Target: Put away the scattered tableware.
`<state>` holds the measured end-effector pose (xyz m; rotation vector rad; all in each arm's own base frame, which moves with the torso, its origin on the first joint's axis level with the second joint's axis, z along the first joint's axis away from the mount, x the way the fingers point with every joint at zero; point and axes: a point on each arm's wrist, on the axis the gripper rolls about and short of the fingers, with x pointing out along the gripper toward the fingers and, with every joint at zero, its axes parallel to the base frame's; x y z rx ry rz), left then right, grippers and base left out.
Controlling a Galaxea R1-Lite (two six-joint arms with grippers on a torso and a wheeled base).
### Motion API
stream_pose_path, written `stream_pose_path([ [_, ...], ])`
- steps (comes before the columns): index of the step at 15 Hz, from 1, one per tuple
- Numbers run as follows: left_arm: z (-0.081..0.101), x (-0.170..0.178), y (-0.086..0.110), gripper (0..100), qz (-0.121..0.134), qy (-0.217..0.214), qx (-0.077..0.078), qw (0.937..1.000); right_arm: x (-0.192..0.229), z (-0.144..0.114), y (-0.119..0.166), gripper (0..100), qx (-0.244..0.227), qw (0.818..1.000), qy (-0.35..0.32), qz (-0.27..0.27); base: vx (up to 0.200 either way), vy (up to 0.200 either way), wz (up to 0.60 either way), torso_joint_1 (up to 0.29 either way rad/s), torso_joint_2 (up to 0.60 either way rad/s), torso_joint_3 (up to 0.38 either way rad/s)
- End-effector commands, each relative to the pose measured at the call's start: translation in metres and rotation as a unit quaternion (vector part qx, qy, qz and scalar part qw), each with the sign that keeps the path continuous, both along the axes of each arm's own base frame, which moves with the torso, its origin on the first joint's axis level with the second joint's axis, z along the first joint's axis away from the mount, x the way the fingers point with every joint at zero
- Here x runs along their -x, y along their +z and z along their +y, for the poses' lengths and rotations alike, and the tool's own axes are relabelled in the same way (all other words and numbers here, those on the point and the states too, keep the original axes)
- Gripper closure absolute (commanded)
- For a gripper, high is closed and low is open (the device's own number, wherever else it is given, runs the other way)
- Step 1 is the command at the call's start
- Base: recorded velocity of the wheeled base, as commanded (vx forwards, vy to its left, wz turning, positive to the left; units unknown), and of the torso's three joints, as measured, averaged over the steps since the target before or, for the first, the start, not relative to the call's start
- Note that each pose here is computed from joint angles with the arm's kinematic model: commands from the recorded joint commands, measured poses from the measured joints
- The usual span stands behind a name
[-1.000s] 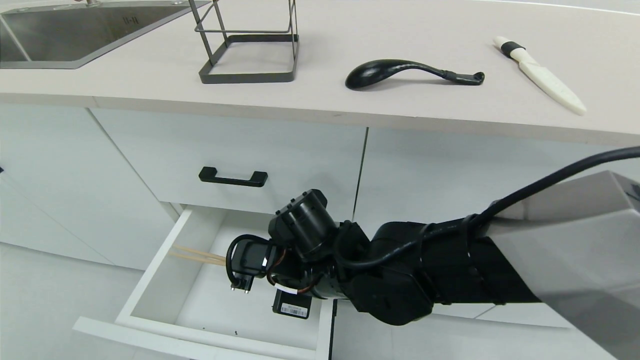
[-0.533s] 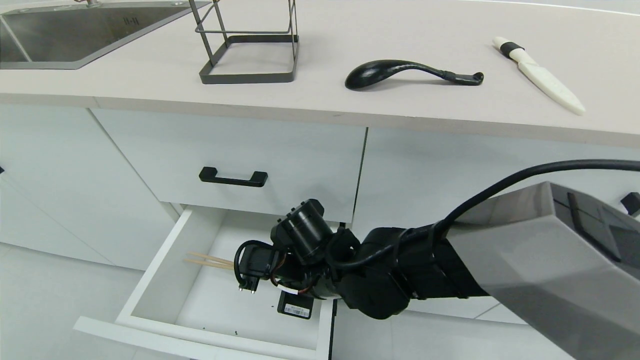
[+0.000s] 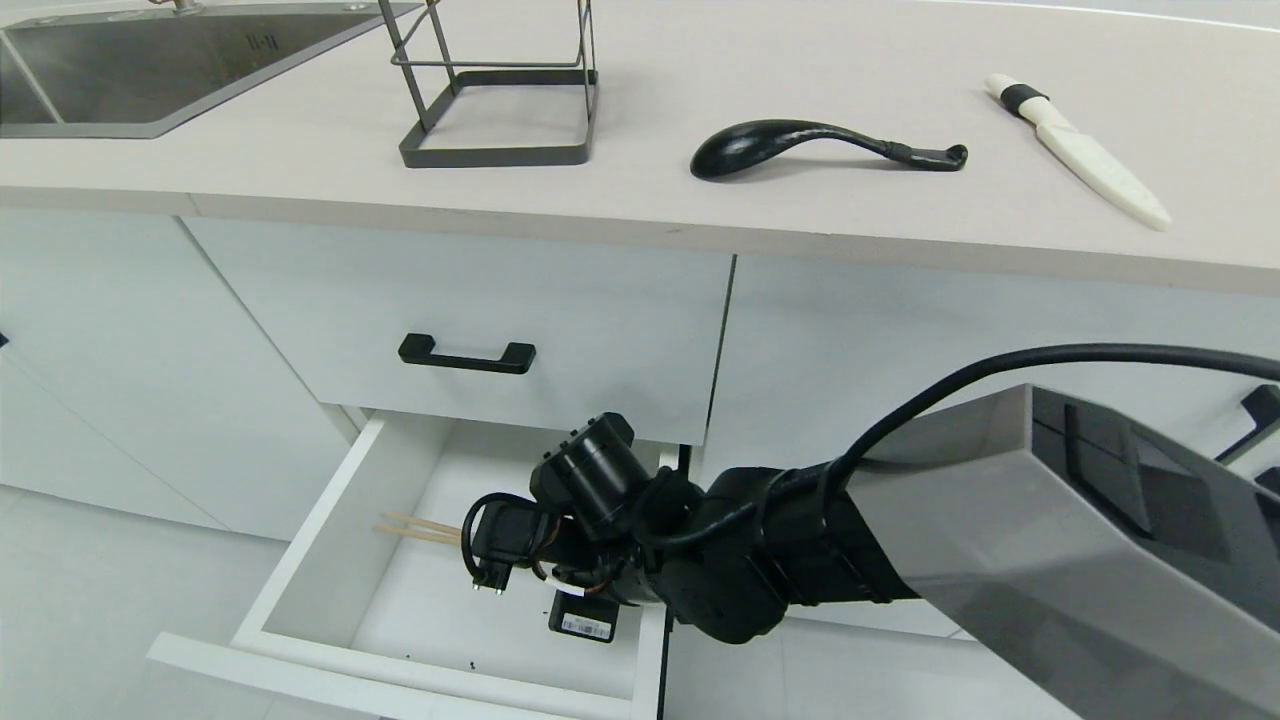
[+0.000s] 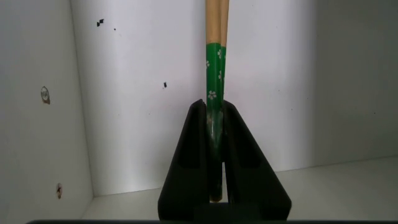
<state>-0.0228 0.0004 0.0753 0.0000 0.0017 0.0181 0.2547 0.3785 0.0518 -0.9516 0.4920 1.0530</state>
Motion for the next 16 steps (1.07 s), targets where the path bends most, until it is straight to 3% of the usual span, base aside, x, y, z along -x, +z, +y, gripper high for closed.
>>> stream_pose_path([
  [1, 0.0, 0.0, 0.0, 0, 0.001, 0.0, 0.0, 1.0, -0.001, 0.002, -0.007, 100, 0.009, 1.0, -0.006, -0.003, 0.0, 0.0, 0.0, 0.0, 0.0, 0.0],
  [16, 0.0, 0.0, 0.0, 0, 0.001, 0.0, 0.0, 1.0, -0.008, 0.018, -0.035, 100, 0.014, 1.0, 0.005, 0.006, 0.0, 0.0, 0.0, 0.0, 0.0, 0.0],
])
